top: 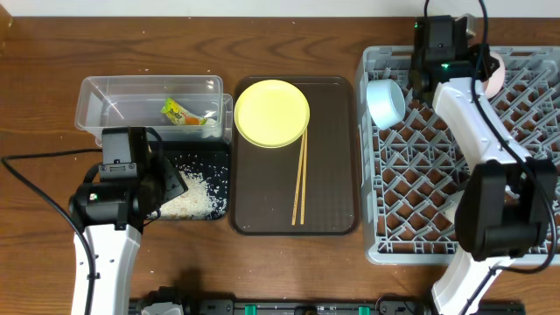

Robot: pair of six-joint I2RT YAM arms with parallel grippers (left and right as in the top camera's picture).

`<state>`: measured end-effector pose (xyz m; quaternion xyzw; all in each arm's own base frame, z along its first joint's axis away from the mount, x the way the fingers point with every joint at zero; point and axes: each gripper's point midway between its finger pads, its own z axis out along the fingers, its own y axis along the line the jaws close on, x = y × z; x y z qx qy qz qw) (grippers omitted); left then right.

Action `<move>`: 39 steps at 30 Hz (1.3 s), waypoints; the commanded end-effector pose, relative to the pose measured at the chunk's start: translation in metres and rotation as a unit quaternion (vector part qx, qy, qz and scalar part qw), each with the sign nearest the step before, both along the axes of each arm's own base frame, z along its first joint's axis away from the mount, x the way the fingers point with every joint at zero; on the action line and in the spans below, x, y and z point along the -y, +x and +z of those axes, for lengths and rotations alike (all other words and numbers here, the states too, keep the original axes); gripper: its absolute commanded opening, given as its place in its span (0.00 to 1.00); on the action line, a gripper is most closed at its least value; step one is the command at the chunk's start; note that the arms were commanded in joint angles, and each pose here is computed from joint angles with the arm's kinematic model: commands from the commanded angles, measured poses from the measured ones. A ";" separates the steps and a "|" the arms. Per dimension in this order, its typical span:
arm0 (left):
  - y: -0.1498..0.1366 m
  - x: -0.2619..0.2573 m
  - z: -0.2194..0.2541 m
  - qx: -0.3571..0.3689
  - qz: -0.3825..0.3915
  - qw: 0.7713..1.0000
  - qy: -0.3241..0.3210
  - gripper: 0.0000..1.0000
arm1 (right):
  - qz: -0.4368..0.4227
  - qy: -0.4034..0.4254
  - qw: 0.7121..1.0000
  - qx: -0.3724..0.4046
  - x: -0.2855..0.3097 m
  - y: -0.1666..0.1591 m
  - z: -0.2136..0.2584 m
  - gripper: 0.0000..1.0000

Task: Sort waste into correct bins and load items into the dishwasher rack
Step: 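Carry the white bowl into the rack and release it, then move the right gripper to the yellow plate edge and grasp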

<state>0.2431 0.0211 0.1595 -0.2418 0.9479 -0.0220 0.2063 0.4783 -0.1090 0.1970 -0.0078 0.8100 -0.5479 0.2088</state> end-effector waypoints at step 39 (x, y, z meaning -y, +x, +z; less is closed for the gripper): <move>-0.003 -0.002 -0.002 -0.007 0.003 1.000 0.004 0.59 | 0.351 0.608 0.712 0.026 -0.300 -0.030 0.034 0.77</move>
